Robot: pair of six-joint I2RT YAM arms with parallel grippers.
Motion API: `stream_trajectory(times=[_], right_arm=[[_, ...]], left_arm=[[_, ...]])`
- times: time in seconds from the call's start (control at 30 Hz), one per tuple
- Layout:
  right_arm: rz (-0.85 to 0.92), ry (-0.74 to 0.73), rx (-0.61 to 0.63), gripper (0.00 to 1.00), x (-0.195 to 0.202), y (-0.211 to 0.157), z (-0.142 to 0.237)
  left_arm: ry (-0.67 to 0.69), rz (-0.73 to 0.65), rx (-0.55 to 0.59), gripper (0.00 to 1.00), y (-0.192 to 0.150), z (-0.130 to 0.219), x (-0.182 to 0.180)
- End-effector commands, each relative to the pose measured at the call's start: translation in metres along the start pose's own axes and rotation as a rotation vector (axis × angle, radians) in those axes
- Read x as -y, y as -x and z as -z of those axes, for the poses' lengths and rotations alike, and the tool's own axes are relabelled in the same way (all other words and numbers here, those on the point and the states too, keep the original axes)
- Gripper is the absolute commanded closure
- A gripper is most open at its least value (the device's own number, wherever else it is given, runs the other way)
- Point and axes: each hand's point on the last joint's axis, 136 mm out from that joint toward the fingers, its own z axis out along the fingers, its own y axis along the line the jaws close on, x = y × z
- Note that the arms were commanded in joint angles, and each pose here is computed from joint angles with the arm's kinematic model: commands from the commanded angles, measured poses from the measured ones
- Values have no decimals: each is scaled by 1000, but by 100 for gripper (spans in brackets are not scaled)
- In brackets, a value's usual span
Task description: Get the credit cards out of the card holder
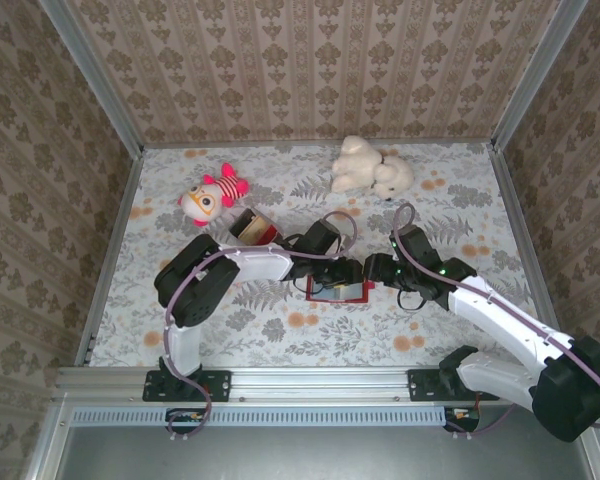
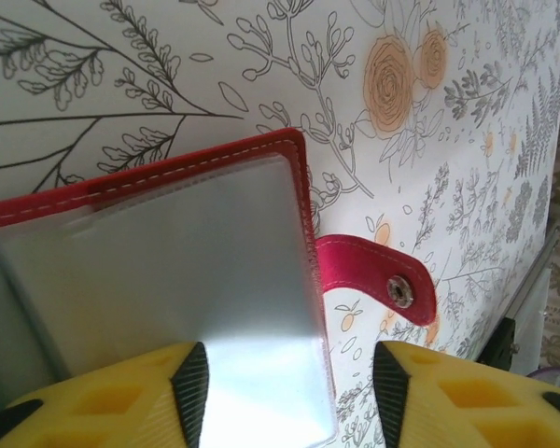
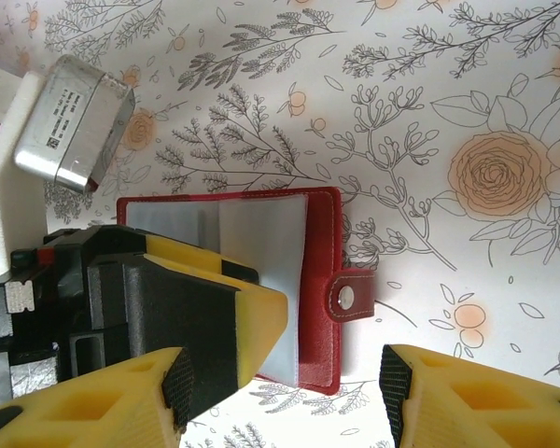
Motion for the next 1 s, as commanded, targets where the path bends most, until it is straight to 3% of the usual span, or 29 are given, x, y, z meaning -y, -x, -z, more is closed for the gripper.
stream_trajectory(times=[0.0, 0.17, 0.33, 0.57, 0.73, 0.97], right_arm=[[-17, 12, -10, 42, -1, -2, 1], [10, 30, -18, 42, -9, 2, 2], [85, 74, -74, 40, -35, -2, -3], [241, -9, -194, 30, -62, -23, -40], [318, -116, -283, 28, -64, -36, -75], [366, -235, -366, 25, -53, -49, -99]], left_arm=[[-5, -18, 46, 43, 11, 16, 16], [0, -24, 125, 41, 21, 50, 16], [113, 13, 211, 36, 24, 92, -22], [313, 106, 352, 11, 11, 153, -94], [335, 83, 394, 0, 1, 172, -107], [310, 82, 403, 0, -4, 181, -108]])
